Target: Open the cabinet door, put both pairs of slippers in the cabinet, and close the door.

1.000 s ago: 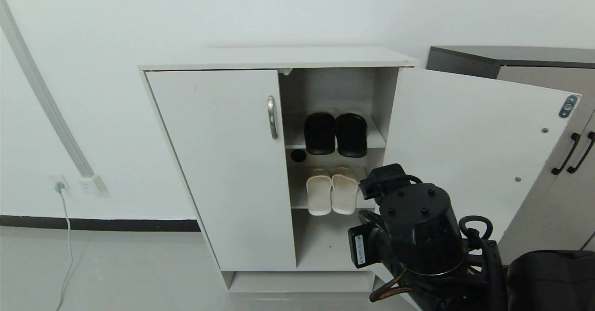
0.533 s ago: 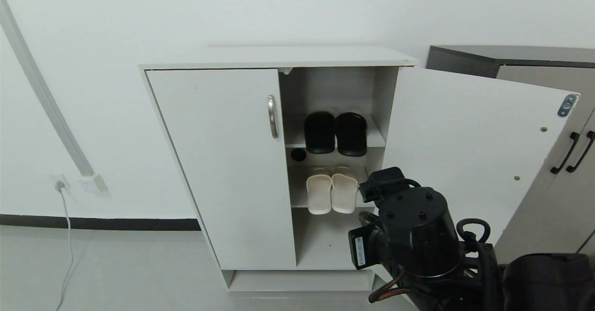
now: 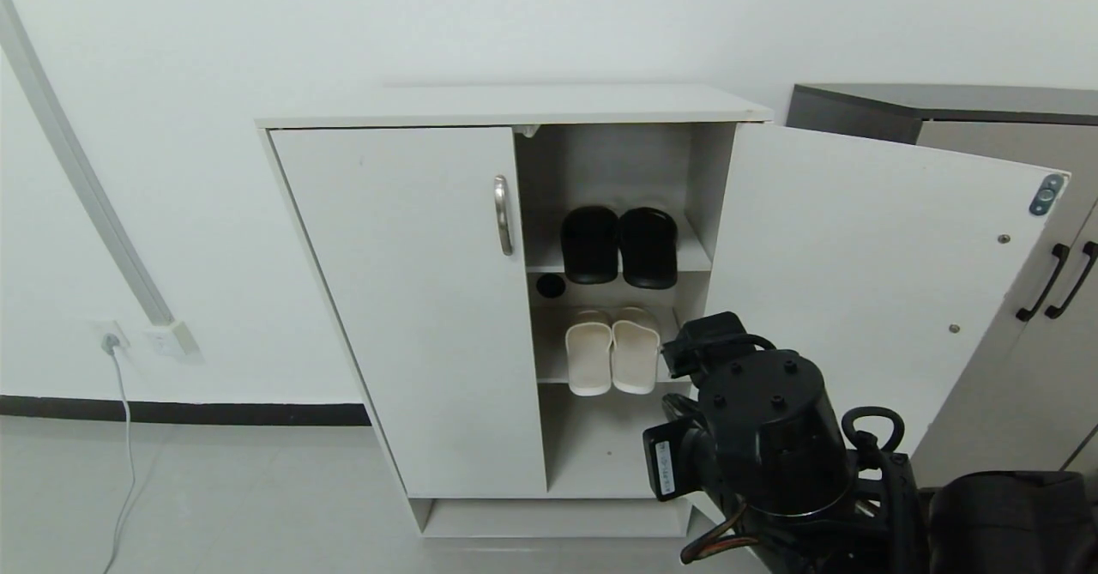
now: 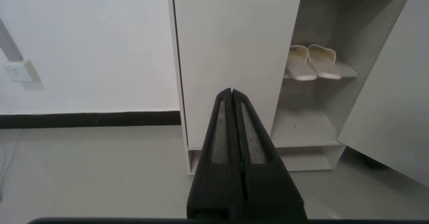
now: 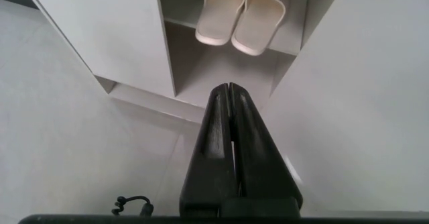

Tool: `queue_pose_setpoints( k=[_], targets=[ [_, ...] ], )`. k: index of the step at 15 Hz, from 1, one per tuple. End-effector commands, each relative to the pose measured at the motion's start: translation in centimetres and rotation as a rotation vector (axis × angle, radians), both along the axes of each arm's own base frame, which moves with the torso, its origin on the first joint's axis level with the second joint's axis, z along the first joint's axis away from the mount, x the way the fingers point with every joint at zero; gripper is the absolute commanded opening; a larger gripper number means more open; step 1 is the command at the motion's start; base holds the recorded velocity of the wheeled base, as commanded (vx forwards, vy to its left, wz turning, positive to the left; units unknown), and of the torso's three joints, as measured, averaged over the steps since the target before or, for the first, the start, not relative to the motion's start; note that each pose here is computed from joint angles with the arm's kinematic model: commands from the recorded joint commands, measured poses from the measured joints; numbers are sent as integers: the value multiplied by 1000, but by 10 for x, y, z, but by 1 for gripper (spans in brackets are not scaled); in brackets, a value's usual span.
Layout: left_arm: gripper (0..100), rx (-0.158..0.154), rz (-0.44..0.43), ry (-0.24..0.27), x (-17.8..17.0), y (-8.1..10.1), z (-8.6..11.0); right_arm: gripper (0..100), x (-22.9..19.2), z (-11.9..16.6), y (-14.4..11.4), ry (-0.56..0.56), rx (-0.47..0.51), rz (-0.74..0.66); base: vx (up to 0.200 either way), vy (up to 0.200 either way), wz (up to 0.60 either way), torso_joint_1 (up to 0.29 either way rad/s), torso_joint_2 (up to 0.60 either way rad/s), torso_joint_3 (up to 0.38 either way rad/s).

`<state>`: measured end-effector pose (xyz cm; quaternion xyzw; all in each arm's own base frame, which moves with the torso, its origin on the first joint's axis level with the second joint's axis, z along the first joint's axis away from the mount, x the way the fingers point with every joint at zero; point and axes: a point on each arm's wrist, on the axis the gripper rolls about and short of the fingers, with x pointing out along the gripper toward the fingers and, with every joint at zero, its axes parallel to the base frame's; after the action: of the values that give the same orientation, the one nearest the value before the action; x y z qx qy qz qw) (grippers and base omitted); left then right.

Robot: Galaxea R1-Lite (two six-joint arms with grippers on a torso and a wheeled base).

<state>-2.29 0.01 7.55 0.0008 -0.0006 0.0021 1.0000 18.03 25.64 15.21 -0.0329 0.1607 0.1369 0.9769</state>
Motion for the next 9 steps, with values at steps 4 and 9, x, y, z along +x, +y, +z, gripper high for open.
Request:
queue_pose_setpoints(
  k=[4, 9],
  targets=[
    [0, 0, 0, 1, 0, 0, 0, 0, 0, -1, 0, 1, -2, 0, 0, 0, 0, 16, -206, -193],
    [0, 0, 0, 1, 0, 0, 0, 0, 0, -2, 0, 3, -6, -1, 0, 0, 0, 75, -435, -350]
  ],
)
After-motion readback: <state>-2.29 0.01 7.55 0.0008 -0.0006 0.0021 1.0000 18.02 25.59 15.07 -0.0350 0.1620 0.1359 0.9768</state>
